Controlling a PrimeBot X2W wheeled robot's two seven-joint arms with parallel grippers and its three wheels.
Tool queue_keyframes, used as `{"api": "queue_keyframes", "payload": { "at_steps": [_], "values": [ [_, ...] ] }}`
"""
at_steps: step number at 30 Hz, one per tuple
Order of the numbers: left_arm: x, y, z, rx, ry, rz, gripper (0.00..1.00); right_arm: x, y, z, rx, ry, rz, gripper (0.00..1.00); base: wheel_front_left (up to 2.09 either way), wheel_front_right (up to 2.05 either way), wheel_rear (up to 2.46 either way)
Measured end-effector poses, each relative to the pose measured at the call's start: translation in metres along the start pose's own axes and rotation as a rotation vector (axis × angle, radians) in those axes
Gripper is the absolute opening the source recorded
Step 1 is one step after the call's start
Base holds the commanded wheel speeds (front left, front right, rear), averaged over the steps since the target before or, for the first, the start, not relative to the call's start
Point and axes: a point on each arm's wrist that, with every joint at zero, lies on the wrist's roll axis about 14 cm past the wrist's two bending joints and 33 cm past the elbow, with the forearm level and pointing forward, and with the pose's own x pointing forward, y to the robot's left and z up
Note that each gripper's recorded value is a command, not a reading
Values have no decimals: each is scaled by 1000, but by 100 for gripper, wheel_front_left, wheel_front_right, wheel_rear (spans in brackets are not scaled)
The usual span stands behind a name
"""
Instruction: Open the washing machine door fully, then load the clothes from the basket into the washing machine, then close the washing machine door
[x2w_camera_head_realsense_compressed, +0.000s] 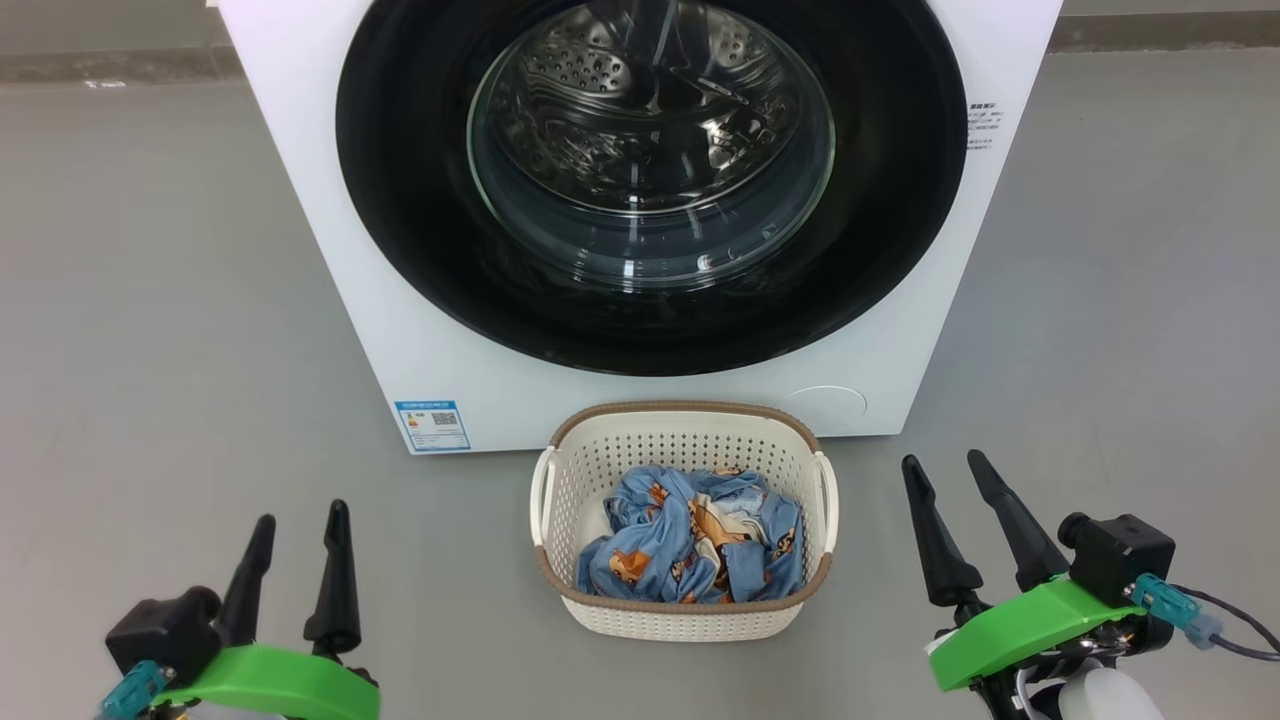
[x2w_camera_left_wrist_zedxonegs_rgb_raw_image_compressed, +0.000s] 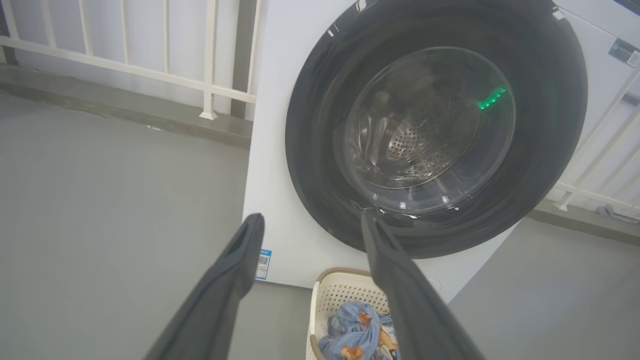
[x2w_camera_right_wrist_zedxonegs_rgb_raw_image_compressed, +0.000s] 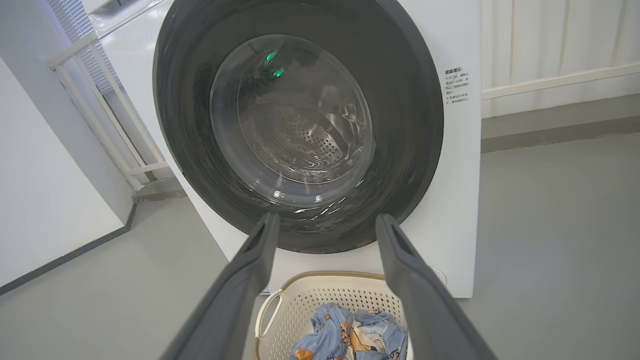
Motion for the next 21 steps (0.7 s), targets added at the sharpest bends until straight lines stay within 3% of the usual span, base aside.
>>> {"api": "queue_keyframes", "payload": {
  "at_steps": [10, 21],
  "values": [
    [-1, 0, 7, 107, -28, -15, 100, 2, 4, 3, -111, -16, 28, 100, 0, 0, 0],
    [-2, 0, 9, 108, -33, -11, 100, 2, 4, 3, -114, -14, 25, 100, 0, 0, 0]
  ]
}}
